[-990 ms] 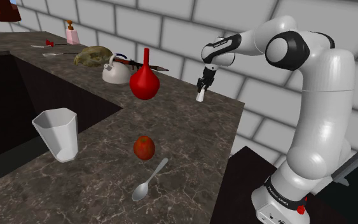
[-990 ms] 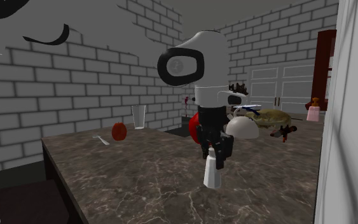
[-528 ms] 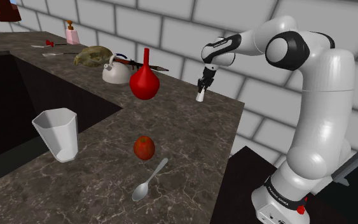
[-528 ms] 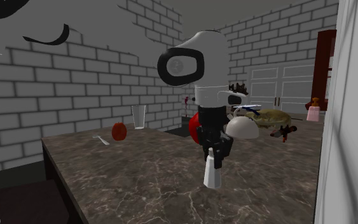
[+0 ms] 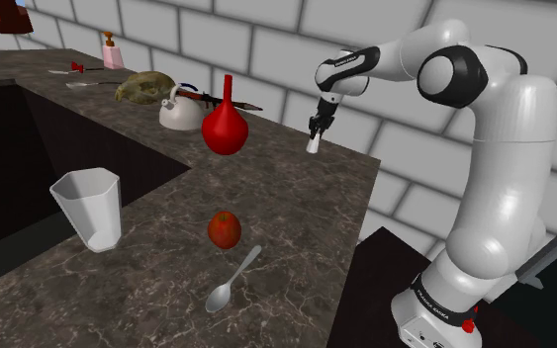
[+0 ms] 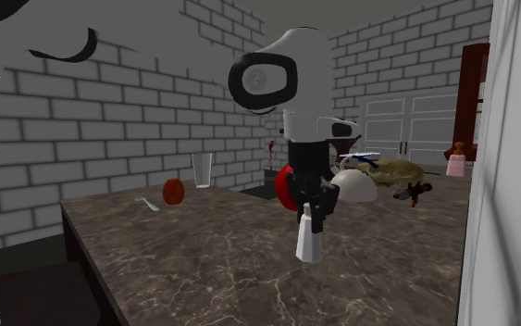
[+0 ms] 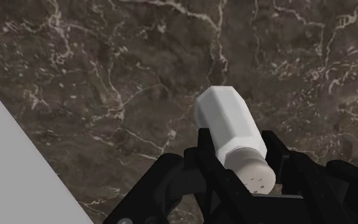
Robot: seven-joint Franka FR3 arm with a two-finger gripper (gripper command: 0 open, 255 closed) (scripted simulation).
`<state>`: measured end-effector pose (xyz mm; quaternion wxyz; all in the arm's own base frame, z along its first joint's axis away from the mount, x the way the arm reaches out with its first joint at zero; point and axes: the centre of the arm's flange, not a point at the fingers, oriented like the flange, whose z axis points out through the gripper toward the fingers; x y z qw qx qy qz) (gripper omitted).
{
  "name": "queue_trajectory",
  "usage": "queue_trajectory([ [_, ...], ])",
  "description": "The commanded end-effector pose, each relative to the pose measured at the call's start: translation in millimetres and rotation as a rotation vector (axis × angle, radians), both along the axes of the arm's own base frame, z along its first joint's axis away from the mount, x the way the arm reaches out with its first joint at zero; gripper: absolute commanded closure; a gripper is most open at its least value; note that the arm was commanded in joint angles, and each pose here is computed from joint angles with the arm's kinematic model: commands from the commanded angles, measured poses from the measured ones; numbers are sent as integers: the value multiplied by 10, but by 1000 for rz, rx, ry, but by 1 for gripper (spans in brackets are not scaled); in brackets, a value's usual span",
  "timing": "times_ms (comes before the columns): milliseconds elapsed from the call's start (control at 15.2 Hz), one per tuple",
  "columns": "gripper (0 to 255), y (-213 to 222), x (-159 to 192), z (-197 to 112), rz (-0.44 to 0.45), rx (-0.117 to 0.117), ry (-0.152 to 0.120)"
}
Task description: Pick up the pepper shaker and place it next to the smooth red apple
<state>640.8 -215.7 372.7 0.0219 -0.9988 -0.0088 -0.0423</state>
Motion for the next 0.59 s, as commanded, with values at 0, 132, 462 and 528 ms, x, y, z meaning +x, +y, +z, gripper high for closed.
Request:
queue_trajectory([
  [0, 255, -3, 7, 115, 0, 0, 0],
  [132, 255, -3, 7, 221, 0, 0, 0],
  [462, 255, -3, 7, 485, 0, 0, 0],
  [528, 255, -3, 7, 538, 0, 0, 0],
])
